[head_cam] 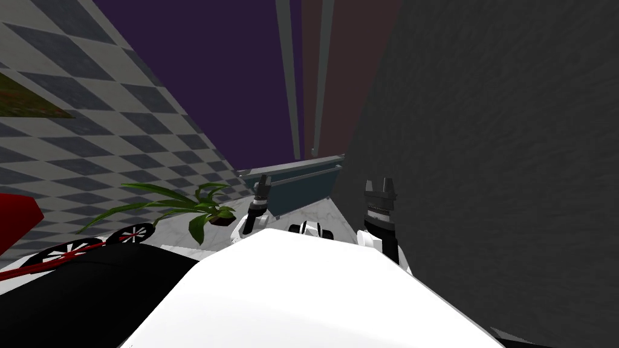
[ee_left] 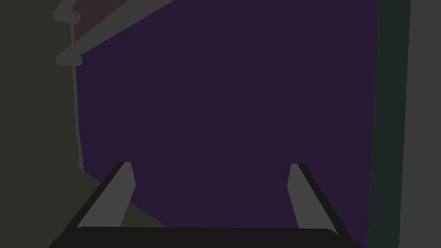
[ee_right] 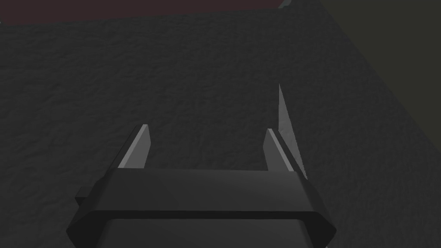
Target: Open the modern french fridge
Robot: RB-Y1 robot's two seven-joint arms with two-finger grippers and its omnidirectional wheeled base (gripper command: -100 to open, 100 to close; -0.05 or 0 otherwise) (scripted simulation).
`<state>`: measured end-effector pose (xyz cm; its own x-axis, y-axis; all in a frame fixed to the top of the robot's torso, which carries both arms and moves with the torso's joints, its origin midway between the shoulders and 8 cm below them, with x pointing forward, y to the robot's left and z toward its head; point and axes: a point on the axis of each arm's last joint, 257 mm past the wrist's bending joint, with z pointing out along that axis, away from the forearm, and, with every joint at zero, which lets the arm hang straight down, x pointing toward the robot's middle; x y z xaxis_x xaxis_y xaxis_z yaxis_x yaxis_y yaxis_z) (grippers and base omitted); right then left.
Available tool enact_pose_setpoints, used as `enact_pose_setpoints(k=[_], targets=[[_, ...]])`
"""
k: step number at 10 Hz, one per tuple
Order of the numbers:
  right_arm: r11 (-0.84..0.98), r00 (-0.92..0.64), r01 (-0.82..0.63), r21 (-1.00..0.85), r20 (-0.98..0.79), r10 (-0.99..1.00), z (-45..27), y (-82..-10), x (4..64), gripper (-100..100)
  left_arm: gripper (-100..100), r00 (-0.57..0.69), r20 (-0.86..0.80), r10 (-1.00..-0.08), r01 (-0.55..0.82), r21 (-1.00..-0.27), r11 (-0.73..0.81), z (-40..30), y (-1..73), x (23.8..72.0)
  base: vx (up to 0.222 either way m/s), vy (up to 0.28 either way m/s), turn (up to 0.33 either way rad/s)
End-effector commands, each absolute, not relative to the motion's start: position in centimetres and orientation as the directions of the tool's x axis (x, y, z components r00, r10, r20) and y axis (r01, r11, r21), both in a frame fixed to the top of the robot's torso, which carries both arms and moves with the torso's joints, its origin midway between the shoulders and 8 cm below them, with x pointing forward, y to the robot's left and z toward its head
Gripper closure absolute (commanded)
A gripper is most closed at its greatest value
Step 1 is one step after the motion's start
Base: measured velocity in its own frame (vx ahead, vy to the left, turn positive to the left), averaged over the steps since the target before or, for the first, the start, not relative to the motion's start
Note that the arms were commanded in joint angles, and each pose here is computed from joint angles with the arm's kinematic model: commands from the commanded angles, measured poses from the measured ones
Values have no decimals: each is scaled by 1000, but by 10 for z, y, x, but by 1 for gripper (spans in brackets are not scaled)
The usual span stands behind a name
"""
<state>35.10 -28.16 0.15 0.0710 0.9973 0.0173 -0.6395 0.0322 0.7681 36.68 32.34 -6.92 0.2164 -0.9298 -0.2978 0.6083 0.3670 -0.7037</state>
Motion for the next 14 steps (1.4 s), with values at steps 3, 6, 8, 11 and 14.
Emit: enact_pose_setpoints(k=[3, 6, 8, 11, 14], targets=[[32, 71, -639, 768, 17, 997, 1, -282, 351, 0, -100, 229, -274, -934, 580, -732, 358, -103, 342, 363, 98, -75, 45], [32, 71, -640, 768, 17, 997, 1, -282, 351, 0, -100, 244, -254, -936, 567, -746, 350, -123, 354, 359, 87, -49, 34], [32, 71, -640, 768, 17, 997, 1, -282, 351, 0, -100, 252, -244, -937, 554, -758, 346, -136, 362, 357, 70, -53, 25], [32, 71, -640, 768, 17, 997, 1, -282, 351, 0, -100, 269, -223, -937, 534, -775, 338, -158, 374, 351, 106, -80, 46], [32, 71, -640, 768, 17, 997, 2, -282, 351, 0, -100, 288, -202, -936, 510, -795, 328, -182, 385, 344, 94, -69, 39]])
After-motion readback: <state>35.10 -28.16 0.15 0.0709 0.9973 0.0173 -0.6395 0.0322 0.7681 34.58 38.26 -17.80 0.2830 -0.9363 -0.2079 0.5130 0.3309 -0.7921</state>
